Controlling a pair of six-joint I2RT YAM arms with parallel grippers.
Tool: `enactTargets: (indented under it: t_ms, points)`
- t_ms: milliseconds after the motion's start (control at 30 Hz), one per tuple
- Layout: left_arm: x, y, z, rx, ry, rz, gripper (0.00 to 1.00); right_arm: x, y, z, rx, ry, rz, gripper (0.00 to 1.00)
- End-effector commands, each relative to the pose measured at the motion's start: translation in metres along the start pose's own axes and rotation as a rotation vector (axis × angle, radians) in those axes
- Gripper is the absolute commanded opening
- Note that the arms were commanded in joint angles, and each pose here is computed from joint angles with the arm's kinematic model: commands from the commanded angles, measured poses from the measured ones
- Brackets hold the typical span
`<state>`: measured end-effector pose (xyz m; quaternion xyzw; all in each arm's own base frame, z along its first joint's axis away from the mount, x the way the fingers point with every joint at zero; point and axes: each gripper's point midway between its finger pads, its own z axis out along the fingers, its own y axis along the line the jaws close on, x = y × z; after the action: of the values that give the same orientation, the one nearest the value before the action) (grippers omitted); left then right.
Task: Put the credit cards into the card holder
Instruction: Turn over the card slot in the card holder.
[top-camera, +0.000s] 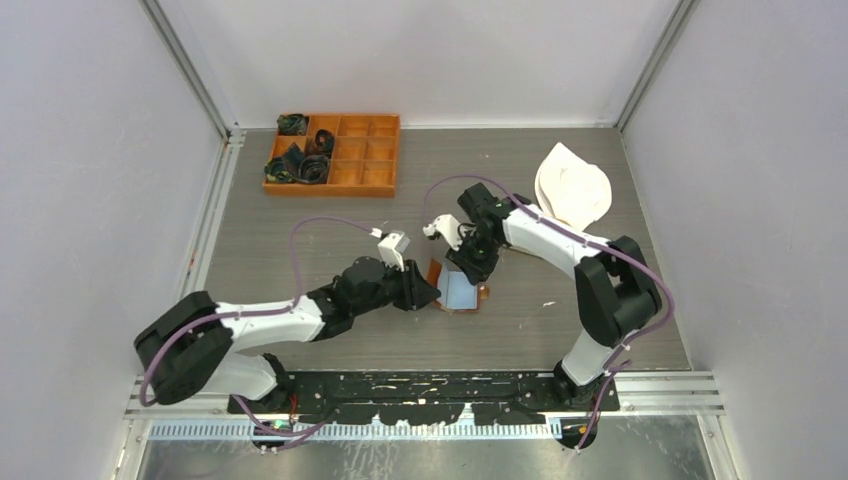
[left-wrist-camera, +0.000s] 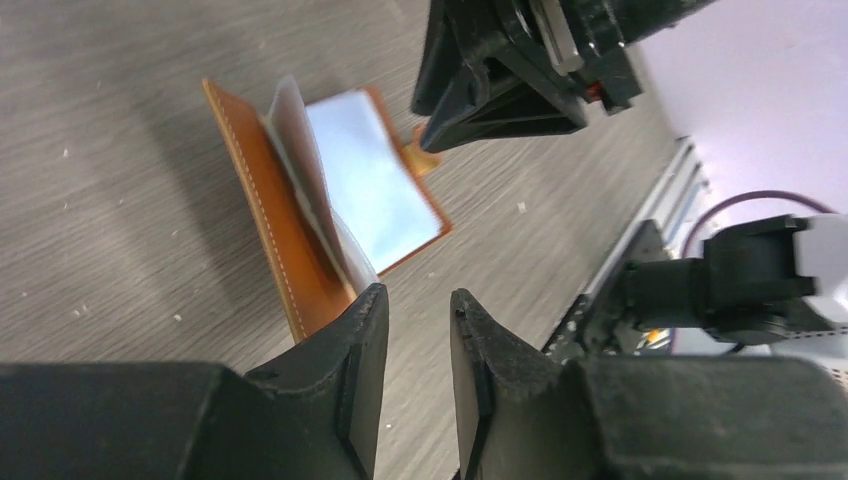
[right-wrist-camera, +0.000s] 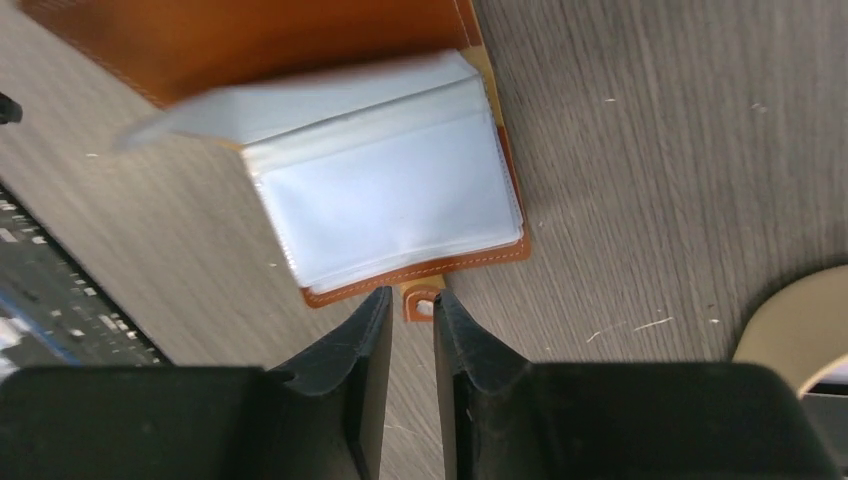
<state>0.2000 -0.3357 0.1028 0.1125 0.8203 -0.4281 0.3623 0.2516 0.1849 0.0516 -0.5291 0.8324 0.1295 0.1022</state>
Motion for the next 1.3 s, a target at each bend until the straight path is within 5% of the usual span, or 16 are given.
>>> enactTargets:
  t_ms: [0,200,433,600,1067,1267]
  points:
    - [-0.038,-0.039,-0.019,0.105,-0.090,0.049,0.31,-0.033,0.017,-0.037,-0.095,-0.185,-0.013,0.28]
    - [-0.086,-0.082,-0.046,0.115,-0.111,0.016,0.38,-0.039,0.025,-0.037,-0.166,-0.215,0.045,0.29]
    - [-0.183,-0.163,-0.104,0.222,-0.279,-0.179,0.58,-0.044,0.027,-0.028,-0.226,-0.216,0.134,0.29]
    - [-0.226,-0.183,-0.122,0.120,-0.332,-0.281,0.61,-0.042,0.025,-0.024,-0.241,-0.208,0.159,0.29]
    - [-0.257,-0.211,-0.145,0.121,-0.409,-0.256,0.62,-0.038,0.013,-0.020,-0.230,-0.202,0.206,0.30]
    - [-0.237,-0.187,-0.119,0.063,-0.378,-0.013,0.64,-0.038,0.008,-0.017,-0.229,-0.213,0.257,0.31]
